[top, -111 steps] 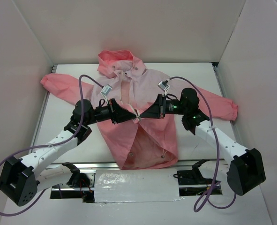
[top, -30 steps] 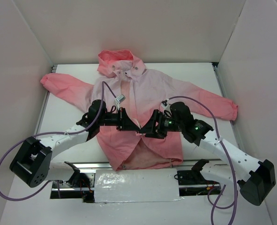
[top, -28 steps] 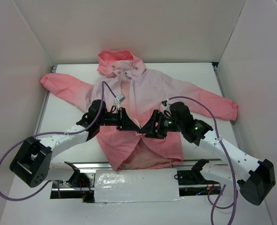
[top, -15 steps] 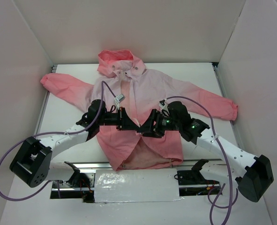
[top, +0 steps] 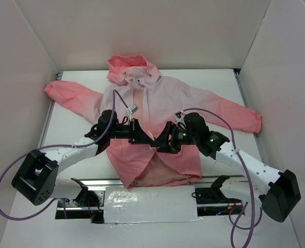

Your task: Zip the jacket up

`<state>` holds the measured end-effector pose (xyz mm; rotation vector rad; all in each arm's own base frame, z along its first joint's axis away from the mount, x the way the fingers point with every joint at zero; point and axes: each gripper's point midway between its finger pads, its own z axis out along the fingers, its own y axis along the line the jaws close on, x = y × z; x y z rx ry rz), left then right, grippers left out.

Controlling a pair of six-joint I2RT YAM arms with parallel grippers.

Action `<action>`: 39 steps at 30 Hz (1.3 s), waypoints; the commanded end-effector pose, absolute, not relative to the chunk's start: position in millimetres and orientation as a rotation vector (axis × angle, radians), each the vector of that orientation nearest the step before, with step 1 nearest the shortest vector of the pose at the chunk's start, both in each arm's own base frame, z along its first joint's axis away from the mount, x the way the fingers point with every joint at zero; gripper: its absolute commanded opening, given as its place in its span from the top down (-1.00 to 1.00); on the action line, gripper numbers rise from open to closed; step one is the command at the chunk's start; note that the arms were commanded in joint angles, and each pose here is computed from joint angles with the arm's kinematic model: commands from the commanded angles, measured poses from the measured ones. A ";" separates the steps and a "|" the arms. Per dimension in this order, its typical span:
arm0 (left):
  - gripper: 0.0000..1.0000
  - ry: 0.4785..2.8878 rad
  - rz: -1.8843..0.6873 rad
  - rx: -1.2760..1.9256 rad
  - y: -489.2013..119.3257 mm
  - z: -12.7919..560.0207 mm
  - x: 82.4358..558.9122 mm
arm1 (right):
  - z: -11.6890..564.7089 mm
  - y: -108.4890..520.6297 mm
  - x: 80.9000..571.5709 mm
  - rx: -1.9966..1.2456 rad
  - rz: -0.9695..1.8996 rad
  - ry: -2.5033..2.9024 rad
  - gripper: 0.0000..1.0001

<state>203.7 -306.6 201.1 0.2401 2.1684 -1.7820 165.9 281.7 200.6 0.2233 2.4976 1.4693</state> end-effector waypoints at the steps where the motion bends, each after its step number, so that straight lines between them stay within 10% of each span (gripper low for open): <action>1: 1.00 2.105 -1.787 0.277 -310.5 214.2 209.2 | 194.8 283.1 164.1 0.242 1.475 2.513 -0.25; 39: 1.00 2.105 -1.759 0.228 -310.8 213.1 216.6 | 202.3 280.0 142.5 0.301 1.464 2.629 -0.29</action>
